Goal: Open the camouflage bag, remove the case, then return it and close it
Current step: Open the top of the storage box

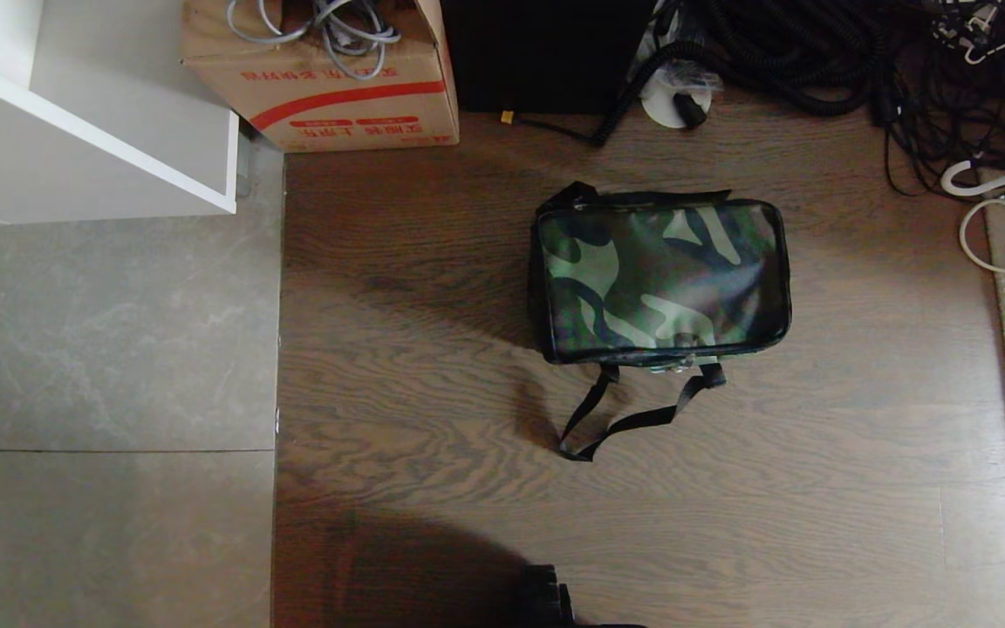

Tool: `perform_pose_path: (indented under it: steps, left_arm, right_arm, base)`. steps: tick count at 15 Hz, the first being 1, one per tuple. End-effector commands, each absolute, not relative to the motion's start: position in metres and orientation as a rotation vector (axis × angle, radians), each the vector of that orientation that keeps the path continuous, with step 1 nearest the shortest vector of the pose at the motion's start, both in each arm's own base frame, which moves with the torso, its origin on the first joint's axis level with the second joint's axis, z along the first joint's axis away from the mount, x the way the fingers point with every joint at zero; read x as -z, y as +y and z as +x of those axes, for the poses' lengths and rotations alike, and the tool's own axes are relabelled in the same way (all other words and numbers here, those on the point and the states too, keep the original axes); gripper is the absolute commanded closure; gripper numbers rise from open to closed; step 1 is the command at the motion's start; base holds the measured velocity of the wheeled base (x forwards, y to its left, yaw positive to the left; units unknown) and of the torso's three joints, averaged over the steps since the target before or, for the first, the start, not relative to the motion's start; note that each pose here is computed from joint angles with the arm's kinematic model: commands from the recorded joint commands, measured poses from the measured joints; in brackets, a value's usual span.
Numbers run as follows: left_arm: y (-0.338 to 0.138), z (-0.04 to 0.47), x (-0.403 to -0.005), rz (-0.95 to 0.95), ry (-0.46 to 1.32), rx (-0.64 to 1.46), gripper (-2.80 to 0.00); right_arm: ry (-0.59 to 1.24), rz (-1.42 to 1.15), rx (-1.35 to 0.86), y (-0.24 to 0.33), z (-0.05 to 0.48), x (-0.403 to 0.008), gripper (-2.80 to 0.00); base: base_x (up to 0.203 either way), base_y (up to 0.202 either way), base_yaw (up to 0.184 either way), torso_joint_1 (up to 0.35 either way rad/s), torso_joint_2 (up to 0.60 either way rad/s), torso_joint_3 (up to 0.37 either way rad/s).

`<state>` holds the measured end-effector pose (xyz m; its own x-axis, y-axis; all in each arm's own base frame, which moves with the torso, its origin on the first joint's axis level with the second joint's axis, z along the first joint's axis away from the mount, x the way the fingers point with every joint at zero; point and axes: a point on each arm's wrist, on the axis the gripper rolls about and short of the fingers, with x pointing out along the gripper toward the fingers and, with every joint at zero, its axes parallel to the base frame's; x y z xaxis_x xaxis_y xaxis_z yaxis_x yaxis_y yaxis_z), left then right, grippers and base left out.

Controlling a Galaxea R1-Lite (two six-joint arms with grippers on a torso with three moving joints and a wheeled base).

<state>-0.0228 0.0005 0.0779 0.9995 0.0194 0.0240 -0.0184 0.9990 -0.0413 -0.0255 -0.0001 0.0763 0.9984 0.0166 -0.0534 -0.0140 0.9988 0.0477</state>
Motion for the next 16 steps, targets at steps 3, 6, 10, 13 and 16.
perform_pose_path:
  steps: [3, 6, 10, 13, 16]
  left_arm:
    - [0.0005, -0.0221, -0.0754, -0.042, -0.016, -0.020, 0.00]
    - [0.0005, -0.0221, -0.0754, -0.042, -0.016, -0.020, 0.00]
    - [0.0005, -0.0221, -0.0754, -0.042, -0.016, -0.020, 0.00]
    - [0.0005, -0.0221, -0.0754, -0.042, -0.016, -0.020, 0.00]
    - [0.0005, -0.0221, -0.0754, -0.042, -0.016, -0.020, 0.00]
  right_arm:
    - [0.054, 0.047, -0.017, -0.0002, -0.0256, -0.0763, 0.00]
    - [0.055, 0.047, -0.017, -0.0002, -0.0256, -0.0762, 0.00]
    - [0.054, 0.047, -0.017, -0.0002, -0.0256, -0.0763, 0.00]
    - [0.054, 0.047, -0.016, -0.0002, -0.0256, -0.0763, 0.00]
    - [0.054, 0.047, -0.017, -0.0002, -0.0256, -0.0763, 0.00]
  base:
    - [0.000, 0.000, 0.000, 0.000, 0.00, 0.000]
    - [0.000, 0.000, 0.000, 0.000, 0.00, 0.000]
    - [0.000, 0.000, 0.000, 0.000, 0.00, 0.000]
    - [0.000, 0.000, 0.000, 0.000, 0.00, 0.000]
    - [0.000, 0.000, 0.000, 0.000, 0.00, 0.000]
